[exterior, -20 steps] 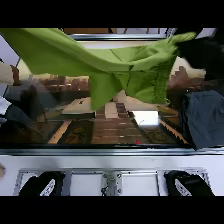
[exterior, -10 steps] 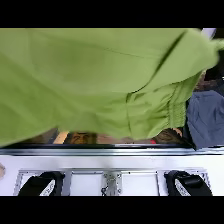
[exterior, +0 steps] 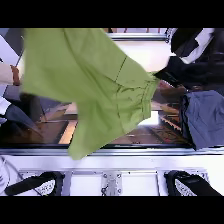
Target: Fold the clothes and pants, and hang the long-sleeved shirts on hangers.
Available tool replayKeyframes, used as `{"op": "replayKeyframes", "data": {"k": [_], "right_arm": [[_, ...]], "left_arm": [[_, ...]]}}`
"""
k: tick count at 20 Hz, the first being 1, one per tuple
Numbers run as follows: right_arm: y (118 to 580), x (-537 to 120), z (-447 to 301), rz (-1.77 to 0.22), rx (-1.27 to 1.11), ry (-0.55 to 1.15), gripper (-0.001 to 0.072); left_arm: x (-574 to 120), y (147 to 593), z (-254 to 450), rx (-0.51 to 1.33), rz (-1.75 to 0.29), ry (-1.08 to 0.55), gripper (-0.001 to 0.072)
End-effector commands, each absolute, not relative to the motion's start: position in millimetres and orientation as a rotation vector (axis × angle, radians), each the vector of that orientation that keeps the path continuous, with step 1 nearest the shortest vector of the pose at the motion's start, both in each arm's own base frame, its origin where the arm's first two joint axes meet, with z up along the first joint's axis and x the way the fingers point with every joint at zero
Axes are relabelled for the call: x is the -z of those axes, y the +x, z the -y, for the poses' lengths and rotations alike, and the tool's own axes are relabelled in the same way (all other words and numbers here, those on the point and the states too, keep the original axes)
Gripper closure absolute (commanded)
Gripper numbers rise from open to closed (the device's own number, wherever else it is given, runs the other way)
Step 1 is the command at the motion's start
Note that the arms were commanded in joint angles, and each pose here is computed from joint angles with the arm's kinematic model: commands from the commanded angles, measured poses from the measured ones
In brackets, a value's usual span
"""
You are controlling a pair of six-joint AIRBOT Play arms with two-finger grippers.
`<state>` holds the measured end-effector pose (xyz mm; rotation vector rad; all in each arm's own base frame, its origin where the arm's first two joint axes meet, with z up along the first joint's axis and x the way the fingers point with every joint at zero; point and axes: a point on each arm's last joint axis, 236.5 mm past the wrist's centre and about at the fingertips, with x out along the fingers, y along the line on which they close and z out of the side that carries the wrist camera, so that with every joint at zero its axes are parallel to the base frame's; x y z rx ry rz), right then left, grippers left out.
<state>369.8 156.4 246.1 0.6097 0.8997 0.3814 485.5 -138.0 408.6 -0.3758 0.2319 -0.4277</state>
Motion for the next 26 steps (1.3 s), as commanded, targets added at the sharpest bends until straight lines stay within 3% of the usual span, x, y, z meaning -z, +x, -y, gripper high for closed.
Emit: {"op": "replayKeyframes", "data": {"k": [1,3,6,12,19,22,26], "right_arm": [[426,-220,-153,-0.826,-0.375,0.545,0.0684],[435,-245,-150,-0.709,-0.395,0.500,0.0684],[421,-304,-153,-0.536,-0.467,0.481,0.0684],[329,-415,-175,-0.304,-0.681,0.582,0.0683],[238,-464,-173,-0.197,-0.762,0.588,0.0683],[231,-454,-177,-0.296,-0.763,0.685,0.0683],[258,-373,-178,-0.662,-0.607,0.764,0.0683]], "left_arm": [[-349,535,141,0.401,-0.332,-0.405,0.0703],[-365,530,129,0.386,-0.290,-0.407,0.0702],[-433,488,108,0.376,-0.137,-0.403,0.0702],[-561,335,100,0.440,0.160,-0.354,0.0702],[-636,180,86,0.474,0.450,-0.304,0.0702],[-643,169,84,0.466,0.491,-0.283,0.0702],[-606,257,93,0.451,0.322,-0.296,0.0702]]}}
